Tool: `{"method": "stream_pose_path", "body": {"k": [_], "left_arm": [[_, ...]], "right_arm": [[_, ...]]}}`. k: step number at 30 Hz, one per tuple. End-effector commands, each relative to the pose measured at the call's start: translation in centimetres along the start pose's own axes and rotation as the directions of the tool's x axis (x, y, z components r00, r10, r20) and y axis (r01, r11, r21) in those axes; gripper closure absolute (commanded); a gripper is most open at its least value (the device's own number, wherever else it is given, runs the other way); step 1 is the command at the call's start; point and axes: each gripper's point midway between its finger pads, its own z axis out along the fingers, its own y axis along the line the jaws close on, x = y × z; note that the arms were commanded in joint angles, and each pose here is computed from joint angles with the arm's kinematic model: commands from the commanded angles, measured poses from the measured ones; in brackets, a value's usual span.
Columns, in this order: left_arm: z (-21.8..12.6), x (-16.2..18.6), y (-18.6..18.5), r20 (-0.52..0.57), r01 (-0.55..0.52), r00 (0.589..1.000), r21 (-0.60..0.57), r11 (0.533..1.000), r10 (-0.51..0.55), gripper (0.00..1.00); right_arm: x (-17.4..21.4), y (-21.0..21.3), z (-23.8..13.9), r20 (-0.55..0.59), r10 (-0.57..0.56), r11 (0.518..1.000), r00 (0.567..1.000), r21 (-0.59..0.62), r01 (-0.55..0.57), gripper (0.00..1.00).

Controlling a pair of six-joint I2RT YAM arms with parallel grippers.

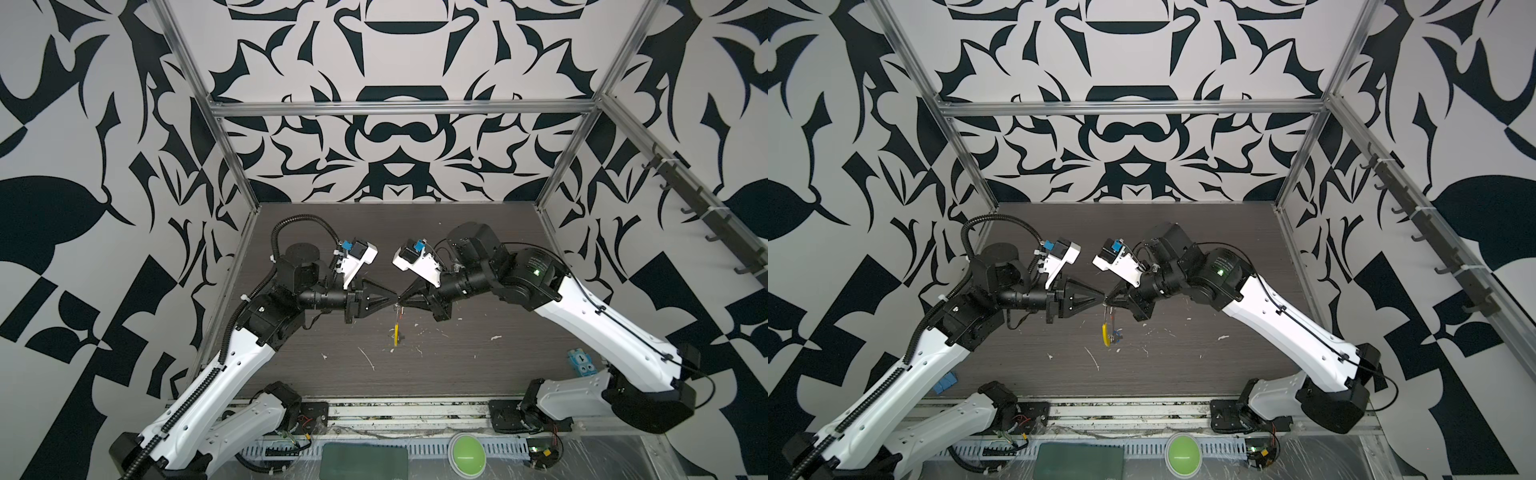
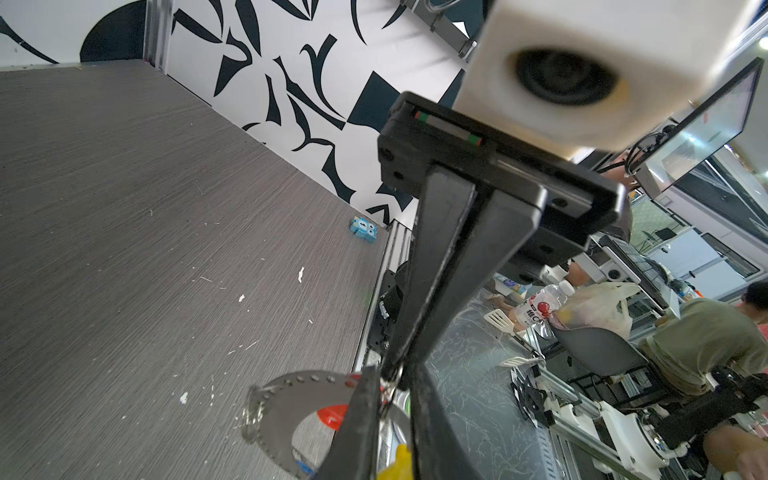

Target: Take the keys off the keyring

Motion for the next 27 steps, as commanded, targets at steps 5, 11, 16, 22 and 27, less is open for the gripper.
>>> {"method": "stream_pose_path", "body": {"k": [5,11,16,22,27], "left_arm": [[-0.3,-0.6,-1.3,0.004,-0.039,0.999,0.04,0.998,0.039,0.91],[-0.3,-1.0,-1.5,0.023,-0.045,0.999,0.053,0.998,0.044,0.83],[-0.2,-0.9,-1.6,0.018,-0.042,0.999,0.062,0.997,0.041,0.81],[-0.3,-1.0,-1.7,0.023,-0.05,0.999,0.063,0.997,0.048,0.97],[-0.4,-1.5,-1.8,0.046,-0.064,0.997,0.058,0.996,0.061,1.0]], "right_arm": [[-2.9,0.6,-1.9,0.13,-0.057,0.998,0.99,0.034,0.054,1.0],[-3.3,0.6,-1.8,0.153,-0.055,0.998,0.987,0.029,0.051,1.0],[-3.5,0.7,-2.0,0.17,-0.066,0.998,0.983,0.03,0.061,1.0],[-3.6,0.8,-2.0,0.188,-0.066,0.998,0.98,0.019,0.064,1.0],[-3.8,0.9,-1.9,0.199,-0.066,0.998,0.978,0.015,0.065,1.0]]}}
